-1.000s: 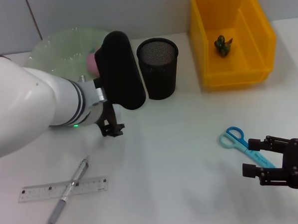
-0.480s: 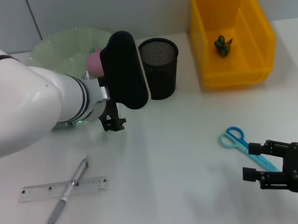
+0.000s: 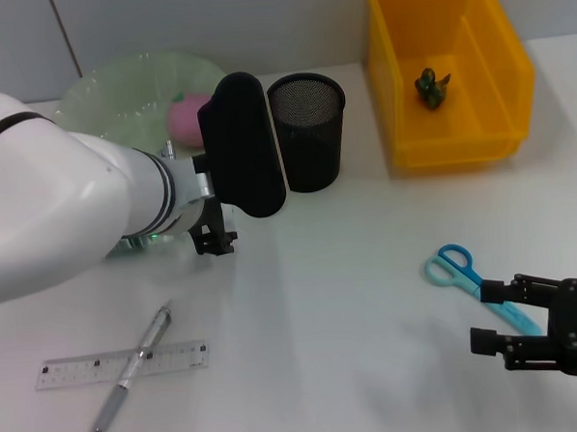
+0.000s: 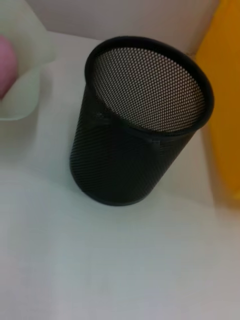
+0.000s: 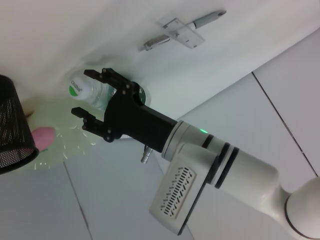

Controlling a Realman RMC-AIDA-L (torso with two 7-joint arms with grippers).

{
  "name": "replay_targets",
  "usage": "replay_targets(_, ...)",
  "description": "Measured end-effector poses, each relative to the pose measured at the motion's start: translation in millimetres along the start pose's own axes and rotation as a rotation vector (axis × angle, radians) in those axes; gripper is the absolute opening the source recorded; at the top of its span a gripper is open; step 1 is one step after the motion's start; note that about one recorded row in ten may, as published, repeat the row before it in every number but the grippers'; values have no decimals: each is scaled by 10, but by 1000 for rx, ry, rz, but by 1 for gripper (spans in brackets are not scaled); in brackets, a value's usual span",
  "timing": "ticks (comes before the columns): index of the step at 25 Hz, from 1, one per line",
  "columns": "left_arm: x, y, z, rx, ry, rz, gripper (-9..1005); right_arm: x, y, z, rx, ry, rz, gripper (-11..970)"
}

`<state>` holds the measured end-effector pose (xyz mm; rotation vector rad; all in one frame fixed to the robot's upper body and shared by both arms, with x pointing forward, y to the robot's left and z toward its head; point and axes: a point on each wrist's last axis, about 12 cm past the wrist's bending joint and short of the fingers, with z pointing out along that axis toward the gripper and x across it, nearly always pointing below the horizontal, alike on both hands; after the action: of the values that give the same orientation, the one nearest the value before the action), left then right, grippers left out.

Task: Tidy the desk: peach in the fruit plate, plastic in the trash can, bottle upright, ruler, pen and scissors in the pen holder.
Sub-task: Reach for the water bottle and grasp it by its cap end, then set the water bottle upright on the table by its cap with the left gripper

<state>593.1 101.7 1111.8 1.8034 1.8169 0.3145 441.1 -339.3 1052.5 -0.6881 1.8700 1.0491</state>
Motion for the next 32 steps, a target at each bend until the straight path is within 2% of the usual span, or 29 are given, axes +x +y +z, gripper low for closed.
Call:
replay_targets(11, 23, -19, 54, 0, 10, 18, 645, -13, -4, 17, -6, 2, 2, 840)
replay_targets(17, -4, -123, 78, 18, 14, 84, 617, -14, -4, 18, -6, 2, 2, 840)
replay_targets(22, -35, -132, 63, 22, 12, 101, 594, -15, -5, 18, -6, 2, 3, 840)
replay_targets(32, -101, -125, 6, 12, -21, 101, 425, -19, -7, 21, -6, 1, 4, 840)
